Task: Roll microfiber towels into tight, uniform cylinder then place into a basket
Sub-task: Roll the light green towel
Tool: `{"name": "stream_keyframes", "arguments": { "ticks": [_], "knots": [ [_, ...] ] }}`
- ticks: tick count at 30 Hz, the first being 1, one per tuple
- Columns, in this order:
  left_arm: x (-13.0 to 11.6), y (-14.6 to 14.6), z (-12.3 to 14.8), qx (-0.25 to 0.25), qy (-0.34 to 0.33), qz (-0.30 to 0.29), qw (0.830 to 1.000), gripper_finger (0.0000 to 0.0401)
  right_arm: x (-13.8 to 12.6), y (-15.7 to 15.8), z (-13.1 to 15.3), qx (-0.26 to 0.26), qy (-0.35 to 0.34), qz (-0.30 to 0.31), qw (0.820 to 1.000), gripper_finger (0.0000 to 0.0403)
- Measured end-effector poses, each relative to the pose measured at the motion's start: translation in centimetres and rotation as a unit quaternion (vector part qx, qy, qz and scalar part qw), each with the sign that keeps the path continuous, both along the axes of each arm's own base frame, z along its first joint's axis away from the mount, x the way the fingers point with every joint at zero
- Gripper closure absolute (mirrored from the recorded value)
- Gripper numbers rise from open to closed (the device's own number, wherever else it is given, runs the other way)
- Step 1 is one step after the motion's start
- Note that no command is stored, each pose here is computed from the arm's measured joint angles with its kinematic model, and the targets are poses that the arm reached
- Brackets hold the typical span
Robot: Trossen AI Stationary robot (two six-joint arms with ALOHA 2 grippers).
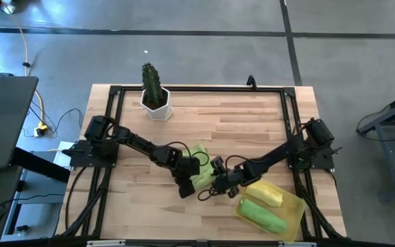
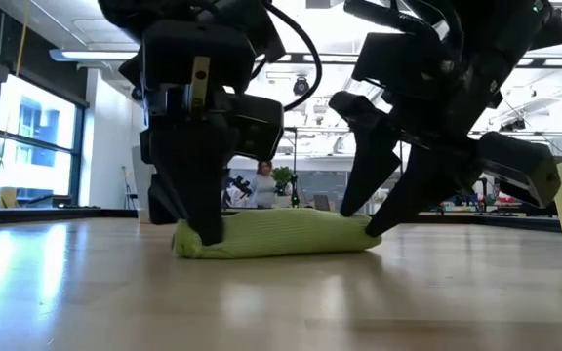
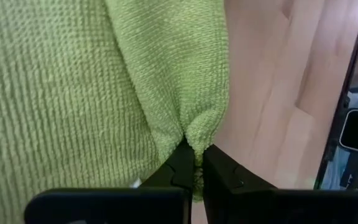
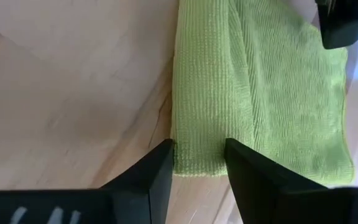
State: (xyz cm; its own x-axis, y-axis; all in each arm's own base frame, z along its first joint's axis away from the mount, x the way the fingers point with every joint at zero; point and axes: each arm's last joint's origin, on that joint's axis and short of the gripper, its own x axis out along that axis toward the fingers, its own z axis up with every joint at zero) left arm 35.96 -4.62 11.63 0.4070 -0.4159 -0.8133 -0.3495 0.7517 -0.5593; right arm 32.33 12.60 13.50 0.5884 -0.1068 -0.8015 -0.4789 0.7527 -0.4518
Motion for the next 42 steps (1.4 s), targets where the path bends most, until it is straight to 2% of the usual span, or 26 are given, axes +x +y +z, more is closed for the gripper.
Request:
{"name": "stream_keyframes", "arguments": {
  "ticks": [3, 8, 12, 15, 19, 24, 28, 34, 38, 42],
  "knots": [
    [0.1, 0.0, 0.1, 0.004, -0.012, -0.003, 1.0, 0.0398, 0.1, -0.4, -0.1, 0.012, 0.007, -0.001, 1.0, 0.0262],
    [0.2, 0.2, 0.2, 0.005, -0.016, -0.001, 1.0, 0.0398, 0.5, -1.1, -0.4, 0.064, 0.021, -0.01, 0.998, 0.0237],
    [0.2, 0.2, 0.2, 0.005, -0.016, -0.001, 1.0, 0.0398, 0.8, -1.3, -1.3, 0.073, 0.036, -0.013, 0.997, 0.0213],
    [0.2, 0.2, 0.2, 0.005, -0.016, -0.001, 1.0, 0.0398, 0.8, -1.3, -1.7, 0.073, 0.041, -0.019, 0.996, 0.0214],
    [0.2, 0.2, 0.2, 0.004, -0.017, -0.002, 1.0, 0.0398, 0.6, -1.2, -1.8, 0.071, 0.044, -0.042, 0.996, 0.0267],
    [0.2, 0.1, 0.2, -0.022, -0.01, 0.001, 1.0, 0.0392, 0.4, -1.2, -2.0, 0.085, 0.055, -0.065, 0.993, 0.0383],
    [0.2, -0.4, 0.3, -0.026, -0.01, 0.0, 1.0, 0.0386, 0.5, -1.4, -2.0, 0.108, 0.059, -0.082, 0.989, 0.0384],
    [-0.1, -0.4, 2.1, 0.005, -0.045, -0.021, 0.999, 0.0373, 0.9, -2.2, -1.9, 0.222, 0.087, -0.101, 0.966, 0.0397],
    [-0.6, -0.9, 3.6, 0.032, -0.067, -0.041, 0.996, 0.0361, 1.2, -2.8, -1.8, 0.313, 0.118, -0.105, 0.937, 0.04],
    [-1.3, -1.9, 3.6, 0.076, -0.056, -0.067, 0.993, 0.0346, 1.7, -3.6, -1.8, 0.398, 0.144, -0.102, 0.9, 0.0401]
  ]
}}
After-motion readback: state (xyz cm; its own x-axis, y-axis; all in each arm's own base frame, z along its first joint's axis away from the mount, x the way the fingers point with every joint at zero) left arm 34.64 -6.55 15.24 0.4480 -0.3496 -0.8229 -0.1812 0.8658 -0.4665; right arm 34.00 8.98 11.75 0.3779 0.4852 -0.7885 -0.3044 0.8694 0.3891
